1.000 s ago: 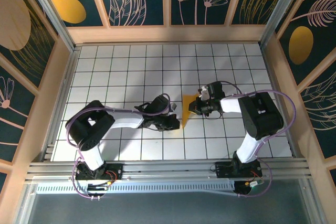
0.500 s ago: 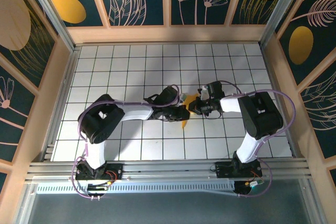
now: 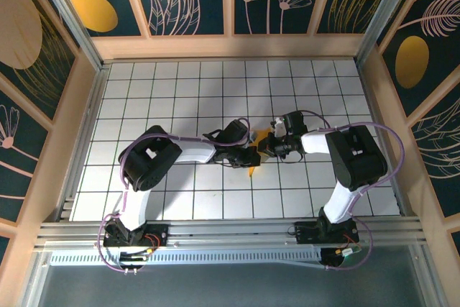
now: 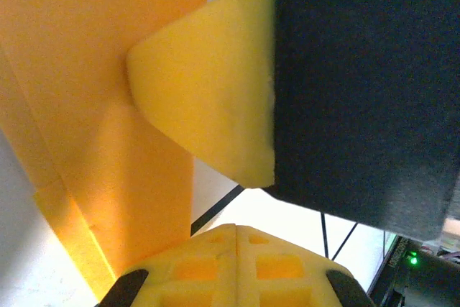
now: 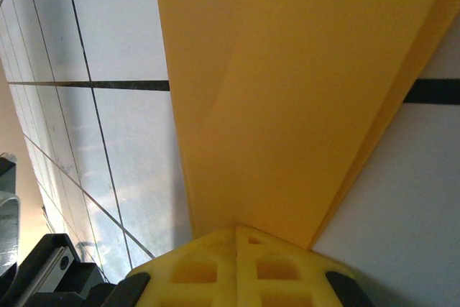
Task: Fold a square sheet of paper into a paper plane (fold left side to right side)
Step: Fold the wing for the fifth time at the center of the table, then pick up the paper plane at the center of the table, then place the paper plane at the center of the table.
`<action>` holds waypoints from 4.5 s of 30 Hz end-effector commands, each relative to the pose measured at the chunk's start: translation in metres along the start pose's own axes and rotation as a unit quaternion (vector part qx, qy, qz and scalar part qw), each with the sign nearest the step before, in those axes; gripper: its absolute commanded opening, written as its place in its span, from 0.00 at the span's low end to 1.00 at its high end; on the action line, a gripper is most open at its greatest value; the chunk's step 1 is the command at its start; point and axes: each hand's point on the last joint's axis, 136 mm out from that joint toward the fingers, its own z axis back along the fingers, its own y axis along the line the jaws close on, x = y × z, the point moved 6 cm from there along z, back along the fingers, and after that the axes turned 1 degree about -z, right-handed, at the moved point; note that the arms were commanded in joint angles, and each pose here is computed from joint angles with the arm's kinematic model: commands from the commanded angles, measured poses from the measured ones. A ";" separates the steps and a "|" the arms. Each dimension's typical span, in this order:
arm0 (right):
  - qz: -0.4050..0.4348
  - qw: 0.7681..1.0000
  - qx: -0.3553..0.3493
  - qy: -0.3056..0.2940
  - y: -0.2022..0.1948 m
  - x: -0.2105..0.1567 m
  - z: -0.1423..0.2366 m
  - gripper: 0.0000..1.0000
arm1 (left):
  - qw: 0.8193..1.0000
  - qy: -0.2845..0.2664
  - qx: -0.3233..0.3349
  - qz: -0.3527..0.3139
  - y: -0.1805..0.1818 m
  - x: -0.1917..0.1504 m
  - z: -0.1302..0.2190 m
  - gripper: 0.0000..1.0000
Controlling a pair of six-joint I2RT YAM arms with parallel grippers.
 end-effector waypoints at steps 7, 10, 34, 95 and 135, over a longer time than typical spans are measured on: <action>-0.026 0.993 -0.114 0.017 -0.045 -0.017 -0.013 0.00 | 0.998 0.053 0.046 -0.002 0.024 -0.033 -0.005 0.00; -0.026 0.993 -0.115 0.019 -0.045 -0.017 -0.013 0.00 | 0.997 0.060 0.051 -0.007 0.027 -0.040 -0.001 0.00; -0.025 0.992 -0.122 0.021 -0.045 -0.015 -0.013 0.00 | 0.992 0.102 0.037 -0.064 0.039 -0.084 0.021 0.00; 0.169 0.920 -0.329 -0.130 0.086 0.048 0.041 0.00 | 0.866 -0.455 0.194 0.068 0.045 0.010 0.225 0.67; 0.109 0.966 0.234 -0.025 0.127 0.016 -0.014 0.00 | 0.808 -0.554 0.162 0.122 0.052 -0.019 0.281 0.97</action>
